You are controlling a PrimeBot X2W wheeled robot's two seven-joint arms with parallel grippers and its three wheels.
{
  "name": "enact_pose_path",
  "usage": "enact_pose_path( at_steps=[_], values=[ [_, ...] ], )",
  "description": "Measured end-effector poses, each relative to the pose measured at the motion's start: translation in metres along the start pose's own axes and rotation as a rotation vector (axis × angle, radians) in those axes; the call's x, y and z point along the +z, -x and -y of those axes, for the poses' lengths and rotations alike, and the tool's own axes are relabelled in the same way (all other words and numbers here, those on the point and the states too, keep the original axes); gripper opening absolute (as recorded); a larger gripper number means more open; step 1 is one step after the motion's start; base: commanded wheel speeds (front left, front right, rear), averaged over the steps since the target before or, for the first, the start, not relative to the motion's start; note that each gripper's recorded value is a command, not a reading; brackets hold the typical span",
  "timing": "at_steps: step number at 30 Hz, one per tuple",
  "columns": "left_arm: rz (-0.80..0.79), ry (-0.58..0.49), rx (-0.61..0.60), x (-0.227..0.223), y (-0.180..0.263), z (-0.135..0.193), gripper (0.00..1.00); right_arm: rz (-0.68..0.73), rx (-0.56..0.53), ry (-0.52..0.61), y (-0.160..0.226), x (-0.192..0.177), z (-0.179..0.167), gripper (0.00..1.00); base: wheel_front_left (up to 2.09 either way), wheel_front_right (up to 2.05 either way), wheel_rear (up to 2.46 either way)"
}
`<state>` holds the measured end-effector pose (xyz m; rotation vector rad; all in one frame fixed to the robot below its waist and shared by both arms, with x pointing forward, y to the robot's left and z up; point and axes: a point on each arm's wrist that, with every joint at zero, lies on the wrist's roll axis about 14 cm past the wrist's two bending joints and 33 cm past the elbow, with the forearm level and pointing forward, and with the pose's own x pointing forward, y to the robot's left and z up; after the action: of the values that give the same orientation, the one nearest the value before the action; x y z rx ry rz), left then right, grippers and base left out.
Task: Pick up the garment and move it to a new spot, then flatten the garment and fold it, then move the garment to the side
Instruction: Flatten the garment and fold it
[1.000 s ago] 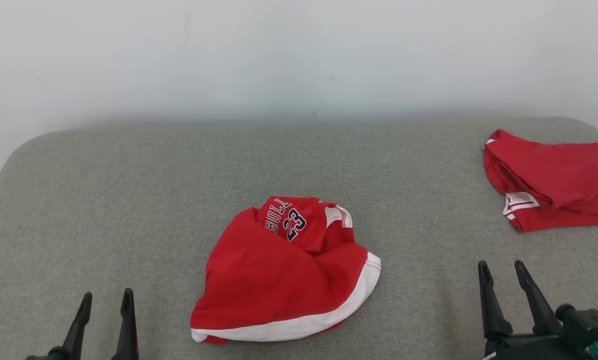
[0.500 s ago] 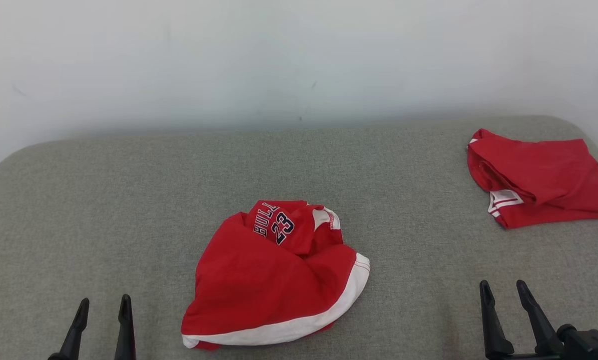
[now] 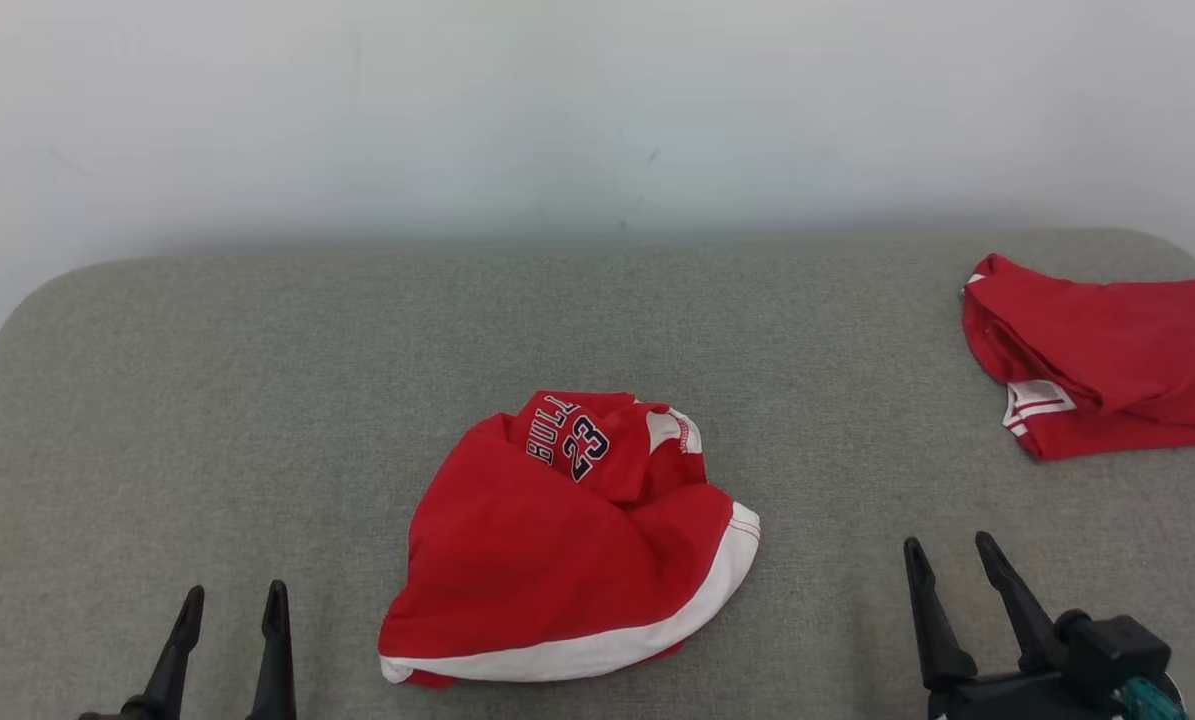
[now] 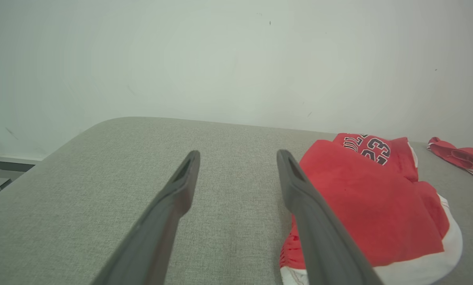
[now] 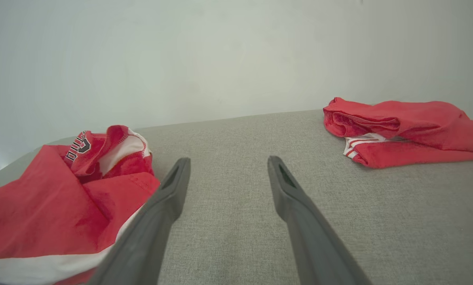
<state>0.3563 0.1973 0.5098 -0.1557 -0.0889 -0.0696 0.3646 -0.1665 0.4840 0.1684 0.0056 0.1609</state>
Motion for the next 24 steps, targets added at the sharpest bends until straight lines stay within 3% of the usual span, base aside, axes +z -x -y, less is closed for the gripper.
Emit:
enact_pose_path(
  at_steps=[12,24],
  values=[
    [0.001,0.012,0.030,-0.001,-0.001,-0.005,1.00,-0.131,0.182,0.047,-0.065,-0.022,-0.045,1.00,0.00,0.00,0.00],
    [-0.018,0.010,0.109,-0.005,0.009,-0.026,1.00,-0.345,0.231,0.046,-0.080,-0.086,-0.065,1.00,0.00,0.00,0.00]
  ],
)
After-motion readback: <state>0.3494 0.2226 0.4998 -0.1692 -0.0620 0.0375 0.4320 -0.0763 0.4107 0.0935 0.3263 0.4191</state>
